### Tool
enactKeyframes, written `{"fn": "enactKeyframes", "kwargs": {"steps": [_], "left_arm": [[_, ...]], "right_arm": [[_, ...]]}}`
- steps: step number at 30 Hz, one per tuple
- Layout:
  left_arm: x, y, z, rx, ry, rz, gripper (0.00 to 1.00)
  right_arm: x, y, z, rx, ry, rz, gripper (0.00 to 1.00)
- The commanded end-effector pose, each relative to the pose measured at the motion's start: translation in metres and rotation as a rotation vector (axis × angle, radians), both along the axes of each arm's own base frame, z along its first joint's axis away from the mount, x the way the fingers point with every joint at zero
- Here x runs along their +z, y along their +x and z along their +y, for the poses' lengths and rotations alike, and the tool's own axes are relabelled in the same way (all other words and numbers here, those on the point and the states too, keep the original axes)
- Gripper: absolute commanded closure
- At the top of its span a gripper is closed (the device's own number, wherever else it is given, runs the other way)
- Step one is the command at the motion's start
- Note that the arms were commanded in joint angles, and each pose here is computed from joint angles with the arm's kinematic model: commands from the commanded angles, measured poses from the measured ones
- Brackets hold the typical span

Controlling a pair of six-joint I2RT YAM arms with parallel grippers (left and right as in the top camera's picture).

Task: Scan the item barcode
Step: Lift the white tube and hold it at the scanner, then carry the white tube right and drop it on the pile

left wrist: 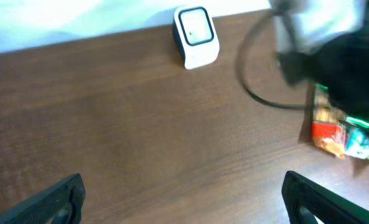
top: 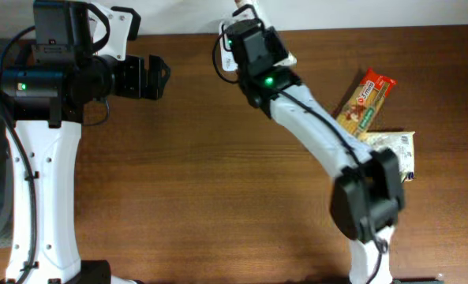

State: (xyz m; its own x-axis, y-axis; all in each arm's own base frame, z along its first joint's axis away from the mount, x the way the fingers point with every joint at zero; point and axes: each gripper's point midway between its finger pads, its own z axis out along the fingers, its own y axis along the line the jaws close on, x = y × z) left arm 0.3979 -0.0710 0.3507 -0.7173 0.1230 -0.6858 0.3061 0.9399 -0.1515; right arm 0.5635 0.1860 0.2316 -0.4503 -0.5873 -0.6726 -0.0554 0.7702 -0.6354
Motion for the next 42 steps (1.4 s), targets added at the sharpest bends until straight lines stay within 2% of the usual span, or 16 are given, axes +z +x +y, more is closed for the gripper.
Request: {"fn": "enactKeyframes", "kwargs": {"steps": [1,4,6,9,14,23,28,30,32,35,37,39,42], "left_arm": [[0.004,-0.001,0.001,-0.010,0.007,-0.017,0.01],[0.004,-0.001,0.001,-0.010,0.007,-0.017,0.01],[0.004,-0.001,0.001,-0.010,0.007,-0.017,0.01],[0.004,-0.001,0.001,-0.010,0.007,-0.017,0.01],[0.004,-0.001,0.001,-0.010,0.007,-0.017,0.01],[0.004,-0.001,0.001,-0.010,0.007,-0.017,0.01],[0.004,-0.001,0.001,-0.010,0.007,-0.017,0.01],[0.004,-0.001,0.001,-0.010,0.007,-0.017,0.01],[0.004,-0.001,0.001,-0.010,0.007,-0.017,0.01],[0.004,-0.001,0.001,-0.010,0.007,-0.017,0.01],[0.004,-0.001,0.001,-0.010,0.007,-0.017,0.01],[0.004,-0.001,0.001,-0.010,0.007,-0.017,0.01],[0.004,-0.001,0.001,-0.010,0.007,-0.017,0.01]], "right_arm": [[-0.017,0.022,-0.017,-0.079,-0.373,-0.010,0.96],[-0.054,0.048,-0.005,-0.069,-0.421,-0.084,0.96],[-0.074,0.058,-0.006,-0.053,-0.510,-0.083,0.96],[-0.108,0.067,0.000,0.021,-0.514,-0.059,0.96],[-0.098,0.077,-0.007,0.028,-0.491,-0.114,0.96],[-0.094,0.085,0.012,0.145,-0.447,-0.168,0.96],[-0.093,0.083,0.003,0.107,-0.525,-0.139,0.96],[-0.084,0.081,-0.003,0.073,-0.541,-0.138,0.96],[-0.055,0.078,-0.007,0.046,-0.524,-0.175,0.96],[-0.005,0.067,-0.011,0.017,-0.469,-0.208,0.96],[0.015,0.051,-0.013,0.066,-0.404,-0.130,0.96],[0.038,0.025,-0.009,0.132,-0.210,-0.070,0.96],[0.073,-0.035,0.002,0.246,0.137,0.046,0.96]]}}
